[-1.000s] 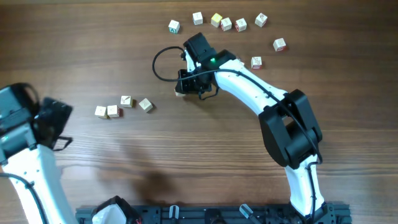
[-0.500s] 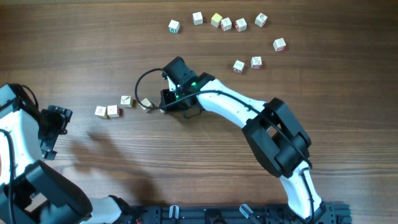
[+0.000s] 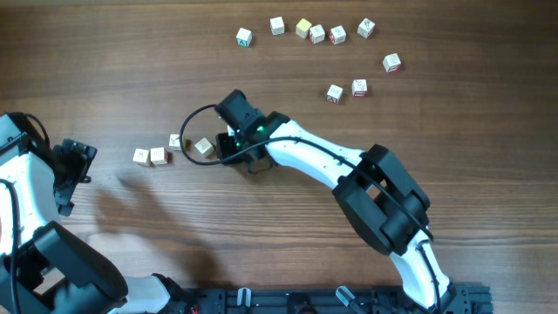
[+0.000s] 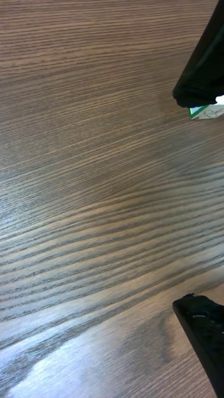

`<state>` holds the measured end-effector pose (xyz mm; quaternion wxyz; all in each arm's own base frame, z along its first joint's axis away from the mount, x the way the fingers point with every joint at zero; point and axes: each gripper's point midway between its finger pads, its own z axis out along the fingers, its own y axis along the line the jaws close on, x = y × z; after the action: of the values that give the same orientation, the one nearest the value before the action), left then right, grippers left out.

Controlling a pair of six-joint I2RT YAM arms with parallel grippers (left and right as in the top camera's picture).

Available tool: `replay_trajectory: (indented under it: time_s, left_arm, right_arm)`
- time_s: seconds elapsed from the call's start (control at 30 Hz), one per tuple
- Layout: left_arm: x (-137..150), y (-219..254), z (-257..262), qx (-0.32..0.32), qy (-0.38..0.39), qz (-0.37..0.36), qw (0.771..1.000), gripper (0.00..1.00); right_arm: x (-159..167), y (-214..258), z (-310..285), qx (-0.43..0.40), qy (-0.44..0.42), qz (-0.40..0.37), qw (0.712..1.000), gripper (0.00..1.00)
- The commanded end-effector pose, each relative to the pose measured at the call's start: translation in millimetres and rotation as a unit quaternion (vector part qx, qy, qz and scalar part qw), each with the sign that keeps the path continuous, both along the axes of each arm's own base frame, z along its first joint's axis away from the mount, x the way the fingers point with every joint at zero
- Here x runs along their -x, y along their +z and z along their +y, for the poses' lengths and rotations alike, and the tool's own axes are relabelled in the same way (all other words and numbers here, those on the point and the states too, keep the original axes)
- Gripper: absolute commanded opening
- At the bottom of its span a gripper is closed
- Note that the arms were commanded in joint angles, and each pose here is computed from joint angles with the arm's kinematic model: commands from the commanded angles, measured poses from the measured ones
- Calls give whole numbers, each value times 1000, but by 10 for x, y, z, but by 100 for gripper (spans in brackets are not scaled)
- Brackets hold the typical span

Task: Form a horizontal line
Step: 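Carry the red M block to the row's right end and lower it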

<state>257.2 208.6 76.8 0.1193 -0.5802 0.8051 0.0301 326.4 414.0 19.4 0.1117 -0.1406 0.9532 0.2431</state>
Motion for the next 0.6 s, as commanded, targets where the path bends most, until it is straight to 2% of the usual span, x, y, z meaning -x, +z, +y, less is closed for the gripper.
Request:
replay_trajectory:
  time_s: [0.0,0.3,0.5,0.57]
  left_arm:
    - [-30,-13,21,2,-6,-4,1000,100]
    - [-36,-11,25,1,-6,-5,1000,100]
    - [-42,-9,30,0,-6,-6,1000,100]
    - [-42,-9,30,0,-6,-6,1000,100]
  right_arm:
    - [77,-251,-59,23,-34,19,999,21]
    - [-94,-144,105,-23,-65,-3,998,27]
    - [-108,-130,121,-27,-65,-6,997,50]
    - [-105,-133,119,-26,-65,-6,998,63]
